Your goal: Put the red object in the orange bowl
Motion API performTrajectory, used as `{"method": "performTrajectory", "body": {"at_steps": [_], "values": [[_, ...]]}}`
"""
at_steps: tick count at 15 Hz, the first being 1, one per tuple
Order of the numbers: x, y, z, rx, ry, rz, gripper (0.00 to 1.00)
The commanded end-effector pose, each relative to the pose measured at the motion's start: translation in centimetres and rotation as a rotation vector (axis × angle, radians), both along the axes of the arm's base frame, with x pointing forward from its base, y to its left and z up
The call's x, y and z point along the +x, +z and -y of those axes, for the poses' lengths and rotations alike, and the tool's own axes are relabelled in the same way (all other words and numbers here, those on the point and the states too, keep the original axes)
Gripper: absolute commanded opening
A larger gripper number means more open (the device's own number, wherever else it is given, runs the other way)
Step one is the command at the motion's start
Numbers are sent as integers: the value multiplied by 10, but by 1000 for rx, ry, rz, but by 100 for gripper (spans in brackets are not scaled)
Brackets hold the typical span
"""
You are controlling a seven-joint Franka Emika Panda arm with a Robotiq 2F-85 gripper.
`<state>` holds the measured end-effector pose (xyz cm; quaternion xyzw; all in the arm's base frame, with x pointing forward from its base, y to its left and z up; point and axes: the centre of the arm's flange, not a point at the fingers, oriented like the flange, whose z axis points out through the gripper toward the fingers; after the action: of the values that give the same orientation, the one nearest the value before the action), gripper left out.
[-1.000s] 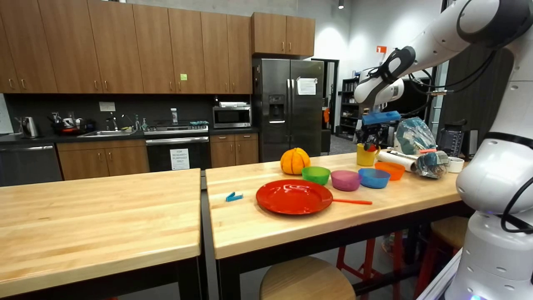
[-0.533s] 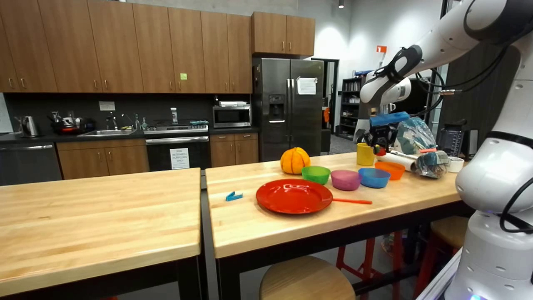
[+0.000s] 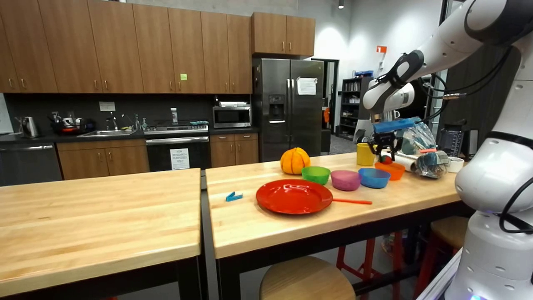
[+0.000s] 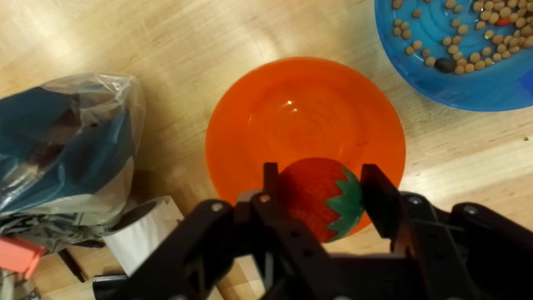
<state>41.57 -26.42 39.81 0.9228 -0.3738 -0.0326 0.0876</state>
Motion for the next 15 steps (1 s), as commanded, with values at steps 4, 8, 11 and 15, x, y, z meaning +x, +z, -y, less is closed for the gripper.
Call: {"method": "performTrajectory", "body": {"at_steps": [4, 8, 11, 15], "values": [[5, -16, 2, -27, 20, 31, 81], [5, -2, -4, -29, 43, 59, 100], [6, 14, -10, -15, 68, 83, 100], [10, 33, -16, 12, 119, 115, 100]]}}
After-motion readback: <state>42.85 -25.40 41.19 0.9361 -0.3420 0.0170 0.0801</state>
